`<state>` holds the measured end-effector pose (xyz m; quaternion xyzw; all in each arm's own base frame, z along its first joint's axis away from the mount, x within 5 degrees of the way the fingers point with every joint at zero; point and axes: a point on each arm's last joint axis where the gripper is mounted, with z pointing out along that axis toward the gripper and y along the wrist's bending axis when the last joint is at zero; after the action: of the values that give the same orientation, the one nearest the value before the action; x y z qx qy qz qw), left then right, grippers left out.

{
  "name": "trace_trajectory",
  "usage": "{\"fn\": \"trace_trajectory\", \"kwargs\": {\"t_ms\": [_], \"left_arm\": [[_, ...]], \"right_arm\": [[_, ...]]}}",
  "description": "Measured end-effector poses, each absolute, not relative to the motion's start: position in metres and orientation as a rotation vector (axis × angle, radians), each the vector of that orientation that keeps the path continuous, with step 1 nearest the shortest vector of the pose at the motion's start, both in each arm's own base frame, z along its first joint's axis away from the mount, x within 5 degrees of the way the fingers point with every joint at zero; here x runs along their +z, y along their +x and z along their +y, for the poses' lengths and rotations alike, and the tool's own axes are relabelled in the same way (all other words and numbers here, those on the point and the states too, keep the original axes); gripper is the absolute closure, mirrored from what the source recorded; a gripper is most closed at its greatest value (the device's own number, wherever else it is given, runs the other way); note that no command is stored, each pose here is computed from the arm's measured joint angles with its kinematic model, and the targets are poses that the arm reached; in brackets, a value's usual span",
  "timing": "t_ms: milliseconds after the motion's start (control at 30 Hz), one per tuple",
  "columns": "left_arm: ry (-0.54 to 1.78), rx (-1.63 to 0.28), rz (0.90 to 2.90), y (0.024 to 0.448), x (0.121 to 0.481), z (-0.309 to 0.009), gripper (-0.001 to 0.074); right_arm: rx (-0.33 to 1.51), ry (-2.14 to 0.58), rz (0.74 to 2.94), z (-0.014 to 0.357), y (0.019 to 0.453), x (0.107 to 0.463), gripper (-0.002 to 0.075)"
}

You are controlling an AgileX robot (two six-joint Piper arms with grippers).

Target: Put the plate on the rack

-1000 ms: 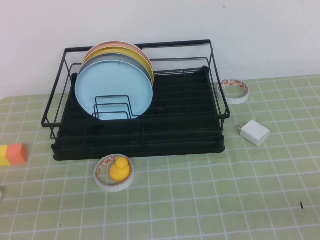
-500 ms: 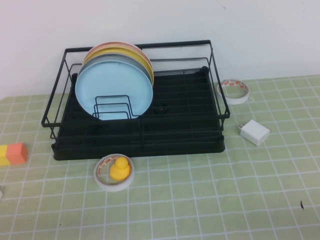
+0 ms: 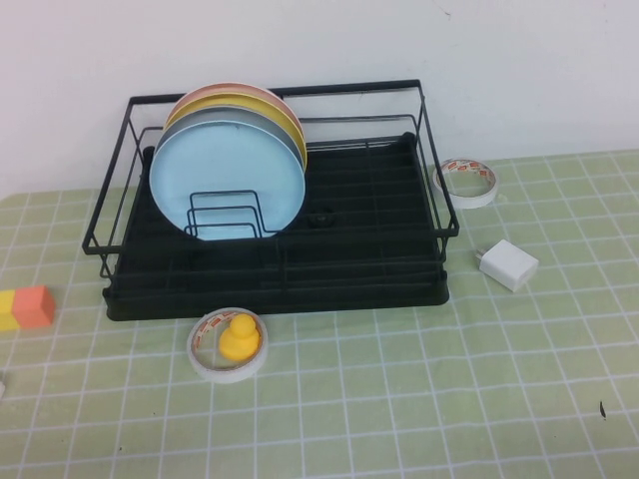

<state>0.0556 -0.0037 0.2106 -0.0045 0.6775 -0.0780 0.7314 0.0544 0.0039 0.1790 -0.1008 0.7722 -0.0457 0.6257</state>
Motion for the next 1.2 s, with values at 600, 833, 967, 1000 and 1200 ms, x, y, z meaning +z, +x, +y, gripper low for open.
{"fn": "trace_trajectory", "kwargs": {"t_ms": [600,833,967,1000,1200], "left_arm": [[0.078,-0.198,1.537,0.055,0.203,-0.010,0.0735],[-0.076,-0.308,1.847,0.052,0.176,-0.010,0.0735],[-0.024,-0.265,1.855,0.051,0.176,-0.010,0.0735],[-0.014,-0.258,1.855,0.051,0.176,-0.010,0.0735],[-0.005,-0.251,1.855,0.051,0.176,-0.010,0.0735]], "right_arm": [[-0.124,-0.256,1.871,0.003,0.052,0.171,0.0728],[-0.125,-0.257,1.873,0.003,0.052,0.170,0.0728],[-0.125,-0.257,1.873,0.003,0.052,0.170,0.0728],[-0.125,-0.257,1.873,0.003,0.052,0.170,0.0728],[-0.124,-0.257,1.875,0.003,0.052,0.170,0.0728]]}}
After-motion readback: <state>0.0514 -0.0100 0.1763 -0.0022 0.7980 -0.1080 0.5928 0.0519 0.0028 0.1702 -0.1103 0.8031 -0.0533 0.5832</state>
